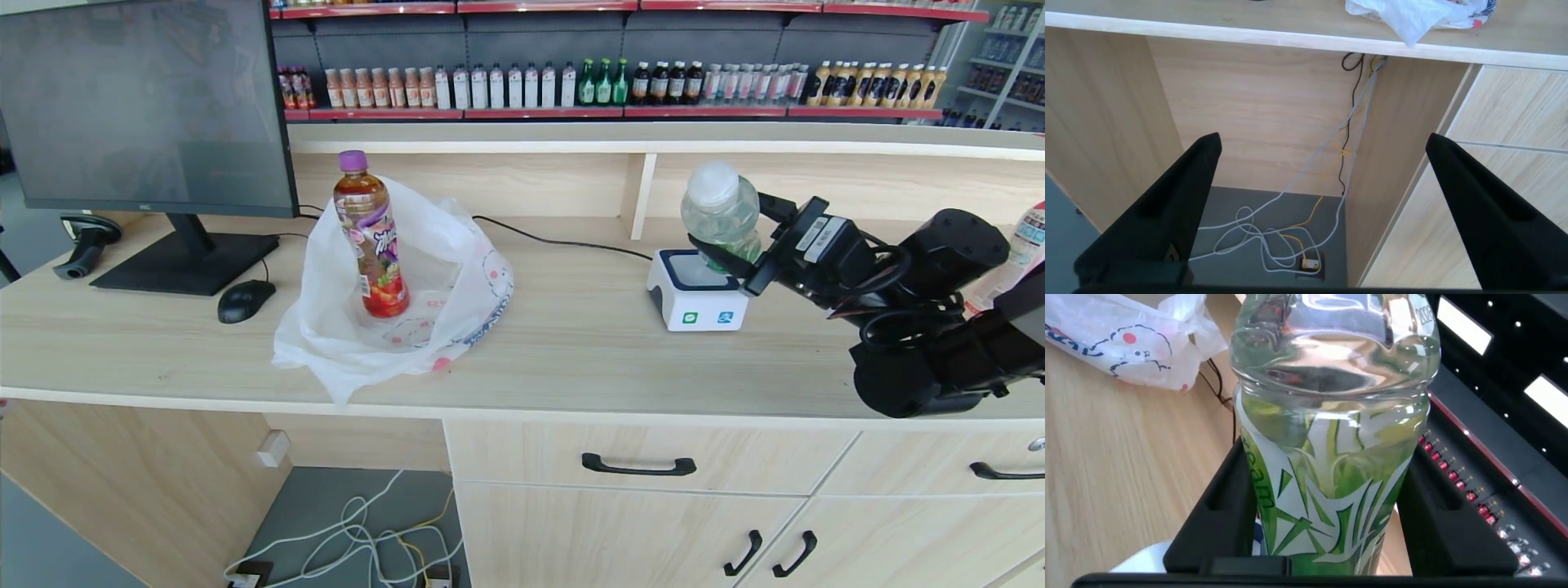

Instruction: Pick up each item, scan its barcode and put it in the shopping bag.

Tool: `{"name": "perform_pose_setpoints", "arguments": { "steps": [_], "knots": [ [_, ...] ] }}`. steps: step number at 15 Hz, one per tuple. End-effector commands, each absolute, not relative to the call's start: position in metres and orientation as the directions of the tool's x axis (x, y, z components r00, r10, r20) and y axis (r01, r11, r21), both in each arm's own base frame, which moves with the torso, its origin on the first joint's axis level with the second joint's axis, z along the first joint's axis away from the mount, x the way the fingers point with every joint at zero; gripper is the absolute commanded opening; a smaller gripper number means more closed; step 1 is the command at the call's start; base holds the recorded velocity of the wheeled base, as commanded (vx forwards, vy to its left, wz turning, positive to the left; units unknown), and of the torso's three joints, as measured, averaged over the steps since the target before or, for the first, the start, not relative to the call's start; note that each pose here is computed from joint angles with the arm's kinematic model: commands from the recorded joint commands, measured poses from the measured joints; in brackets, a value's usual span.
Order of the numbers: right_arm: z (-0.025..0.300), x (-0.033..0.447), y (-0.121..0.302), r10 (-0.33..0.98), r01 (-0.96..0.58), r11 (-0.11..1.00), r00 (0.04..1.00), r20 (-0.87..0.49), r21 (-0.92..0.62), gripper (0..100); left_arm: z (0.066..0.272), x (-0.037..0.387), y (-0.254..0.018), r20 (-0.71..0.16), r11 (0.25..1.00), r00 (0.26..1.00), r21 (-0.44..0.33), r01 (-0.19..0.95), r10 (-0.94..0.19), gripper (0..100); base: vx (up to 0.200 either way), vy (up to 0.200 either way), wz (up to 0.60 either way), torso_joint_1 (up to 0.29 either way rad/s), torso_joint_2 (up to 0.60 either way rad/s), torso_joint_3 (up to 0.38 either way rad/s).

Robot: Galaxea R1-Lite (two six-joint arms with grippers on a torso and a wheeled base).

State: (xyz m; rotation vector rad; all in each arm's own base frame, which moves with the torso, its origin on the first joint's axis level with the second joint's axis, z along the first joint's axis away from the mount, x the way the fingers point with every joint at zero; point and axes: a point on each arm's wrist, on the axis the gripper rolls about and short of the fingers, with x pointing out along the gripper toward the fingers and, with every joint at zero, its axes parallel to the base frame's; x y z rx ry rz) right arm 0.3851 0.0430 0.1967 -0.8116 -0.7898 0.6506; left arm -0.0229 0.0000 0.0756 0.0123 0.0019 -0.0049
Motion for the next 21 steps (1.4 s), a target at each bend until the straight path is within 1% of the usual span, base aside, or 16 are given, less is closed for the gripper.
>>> {"name": "perform_pose_setpoints", "arguments": {
  "steps": [1,8,12,13,16,19,20,21],
  "knots": [
    [0.199,0.383,0.044,0.758,-0.198,0.533,0.544,0.360,-0.823,0,0.076,-0.023,0.000,-0.002,1.000,1.000,0.012,0.005,-0.005,100,0.000,0.000,0.00,0.000,0.00,0.000],
    [0.202,0.383,0.046,0.734,-0.198,0.566,0.564,0.379,-0.801,0,0.076,-0.023,0.000,-0.002,1.000,1.000,0.012,0.005,-0.005,100,0.000,0.000,0.00,0.000,0.00,0.000],
    [0.204,0.381,0.049,0.736,-0.200,0.568,0.557,0.384,-0.798,0,0.076,-0.023,0.000,-0.002,1.000,1.000,0.012,0.003,-0.003,100,0.000,0.000,0.00,0.000,0.00,0.000],
    [0.211,0.377,0.056,0.732,-0.202,0.585,0.549,0.404,-0.786,0,0.076,-0.023,0.000,-0.002,1.000,1.000,0.012,0.005,-0.005,100,0.000,0.000,0.00,0.000,0.00,0.000],
    [0.228,0.365,0.071,0.680,-0.215,0.668,0.566,0.467,-0.712,0,0.076,-0.023,0.000,-0.002,1.000,1.000,0.012,0.005,-0.005,100,0.000,0.000,0.00,0.000,0.00,0.000],
    [0.241,0.348,0.068,0.634,-0.254,0.734,0.590,0.500,-0.630,0,0.075,-0.023,0.000,-0.003,1.000,1.000,0.012,0.005,-0.005,100,0.000,0.000,0.00,0.000,0.00,0.000],
    [0.238,0.337,0.065,0.629,-0.305,0.748,0.610,0.482,-0.589,0,0.076,-0.023,0.000,-0.002,1.000,1.000,0.012,0.005,-0.005,100,0.000,0.000,0.00,0.000,0.00,0.000],
    [0.240,0.321,0.061,0.596,-0.324,0.781,0.640,0.484,-0.533,0,0.075,-0.023,0.000,-0.003,1.000,1.000,0.012,0.005,-0.005,100,0.000,0.000,0.00,0.000,0.00,0.000]
  ]
}}
